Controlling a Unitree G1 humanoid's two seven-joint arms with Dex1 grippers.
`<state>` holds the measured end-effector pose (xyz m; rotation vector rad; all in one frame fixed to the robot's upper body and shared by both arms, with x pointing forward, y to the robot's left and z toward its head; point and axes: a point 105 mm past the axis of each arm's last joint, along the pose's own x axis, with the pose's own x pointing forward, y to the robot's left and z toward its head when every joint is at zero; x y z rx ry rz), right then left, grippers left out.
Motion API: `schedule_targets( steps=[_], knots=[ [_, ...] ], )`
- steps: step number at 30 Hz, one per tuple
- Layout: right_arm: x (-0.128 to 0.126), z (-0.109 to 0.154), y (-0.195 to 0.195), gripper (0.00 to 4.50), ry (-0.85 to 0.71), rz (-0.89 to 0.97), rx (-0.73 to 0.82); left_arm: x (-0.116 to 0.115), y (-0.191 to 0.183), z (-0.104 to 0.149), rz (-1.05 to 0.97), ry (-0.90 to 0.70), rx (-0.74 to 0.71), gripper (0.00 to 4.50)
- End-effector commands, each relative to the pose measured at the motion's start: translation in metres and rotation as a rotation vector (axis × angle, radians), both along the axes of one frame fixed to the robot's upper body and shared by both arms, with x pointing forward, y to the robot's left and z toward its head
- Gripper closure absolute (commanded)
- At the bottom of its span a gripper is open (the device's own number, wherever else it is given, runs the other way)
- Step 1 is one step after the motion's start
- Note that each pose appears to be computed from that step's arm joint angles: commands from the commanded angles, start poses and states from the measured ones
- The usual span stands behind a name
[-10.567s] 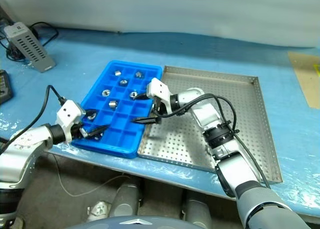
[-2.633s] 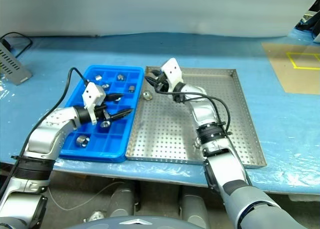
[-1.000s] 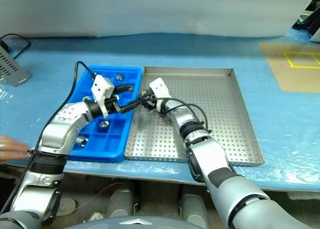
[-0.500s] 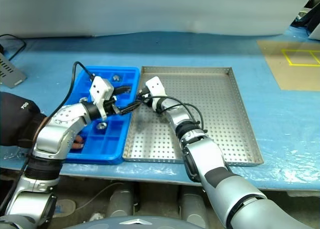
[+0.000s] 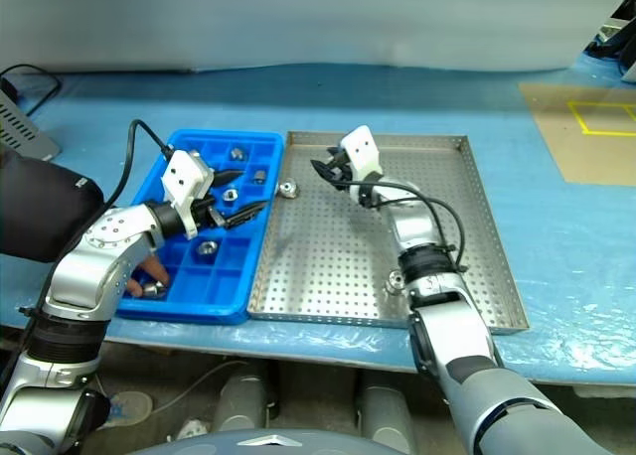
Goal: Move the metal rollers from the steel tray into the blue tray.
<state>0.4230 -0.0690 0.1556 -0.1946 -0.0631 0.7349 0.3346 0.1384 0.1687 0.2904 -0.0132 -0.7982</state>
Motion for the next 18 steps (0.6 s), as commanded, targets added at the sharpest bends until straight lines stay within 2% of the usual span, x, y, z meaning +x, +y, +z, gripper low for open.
schedule_targets(
  steps=[1, 18],
  knots=[
    [-0.007, 0.023, -0.003, 2.29, -0.051, 0.01, 0.037, -0.001, 0.001, 0.012, -0.008, -0.052, -0.003, 0.42],
    [-0.023, 0.029, -0.018, 2.29, -0.053, 0.014, 0.012, 0.0, 0.001, 0.009, -0.021, -0.039, 0.004, 0.42]
  ],
)
